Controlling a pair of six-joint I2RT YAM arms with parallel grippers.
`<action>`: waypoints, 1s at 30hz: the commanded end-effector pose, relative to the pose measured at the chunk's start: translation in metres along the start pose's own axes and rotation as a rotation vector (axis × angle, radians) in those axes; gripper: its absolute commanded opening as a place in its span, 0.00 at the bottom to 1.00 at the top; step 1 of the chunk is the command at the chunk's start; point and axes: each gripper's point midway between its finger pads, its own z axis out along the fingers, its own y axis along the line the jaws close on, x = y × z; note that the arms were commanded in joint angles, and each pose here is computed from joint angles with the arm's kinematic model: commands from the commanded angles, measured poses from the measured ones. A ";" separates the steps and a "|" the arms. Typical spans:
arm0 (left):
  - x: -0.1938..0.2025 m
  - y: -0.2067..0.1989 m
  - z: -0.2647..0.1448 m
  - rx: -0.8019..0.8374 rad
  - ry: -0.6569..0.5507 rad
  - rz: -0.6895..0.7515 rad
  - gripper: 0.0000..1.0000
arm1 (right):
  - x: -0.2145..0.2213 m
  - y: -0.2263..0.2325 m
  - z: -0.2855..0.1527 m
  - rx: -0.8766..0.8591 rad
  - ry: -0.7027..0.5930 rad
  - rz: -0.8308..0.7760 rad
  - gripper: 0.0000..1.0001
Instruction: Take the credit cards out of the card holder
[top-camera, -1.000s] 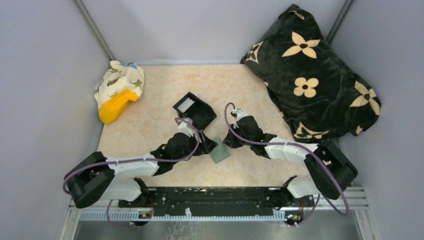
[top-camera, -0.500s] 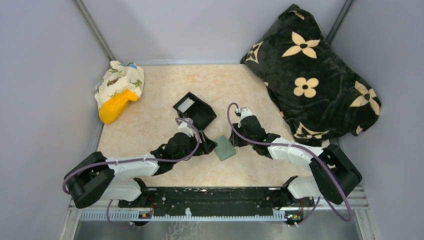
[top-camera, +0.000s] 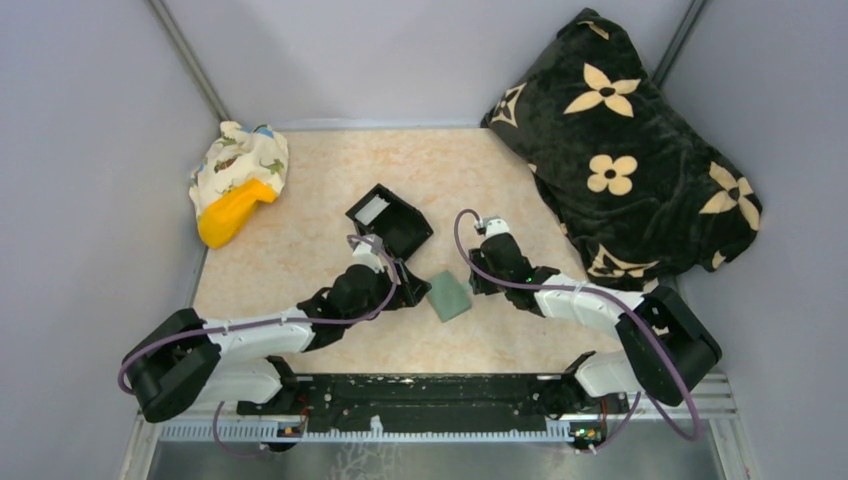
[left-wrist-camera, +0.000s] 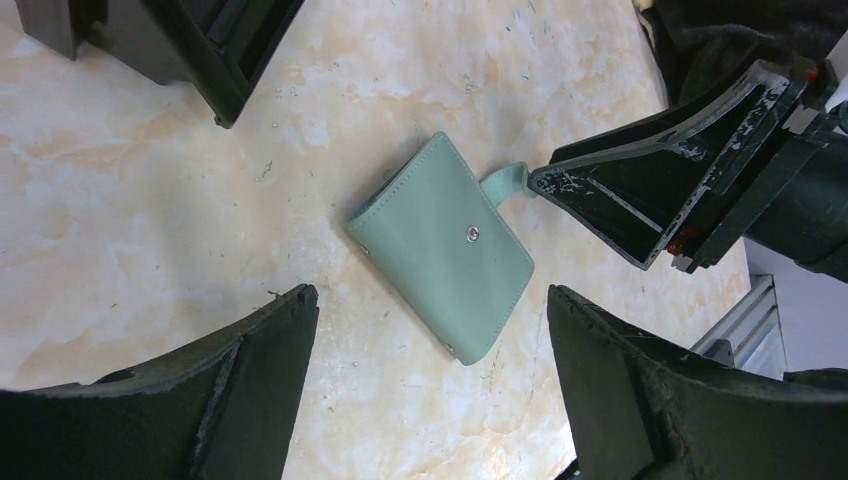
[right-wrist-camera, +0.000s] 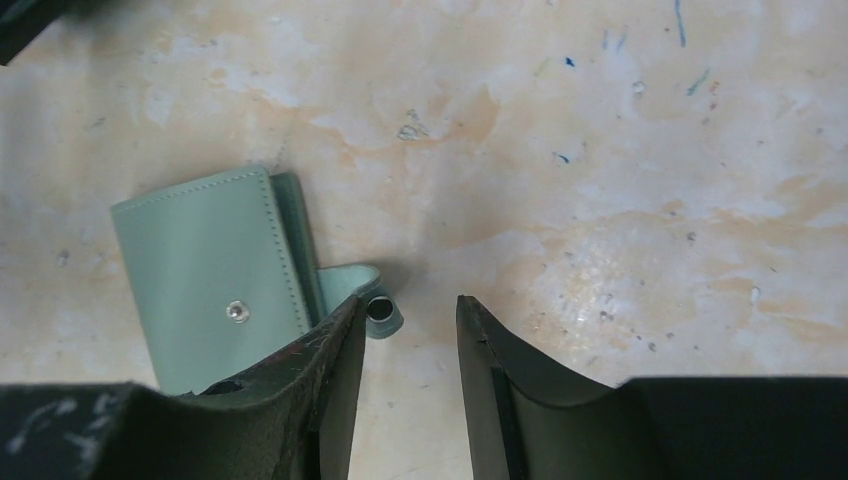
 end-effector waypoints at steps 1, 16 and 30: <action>-0.010 -0.009 0.003 0.014 -0.027 0.014 0.90 | -0.012 -0.017 -0.002 0.093 -0.033 -0.027 0.39; -0.004 -0.008 0.007 0.020 -0.008 0.019 0.90 | -0.069 0.021 -0.049 -0.111 -0.224 -0.042 0.43; -0.006 -0.006 0.003 0.013 -0.021 0.023 0.90 | -0.036 0.085 -0.022 -0.278 -0.122 -0.027 0.00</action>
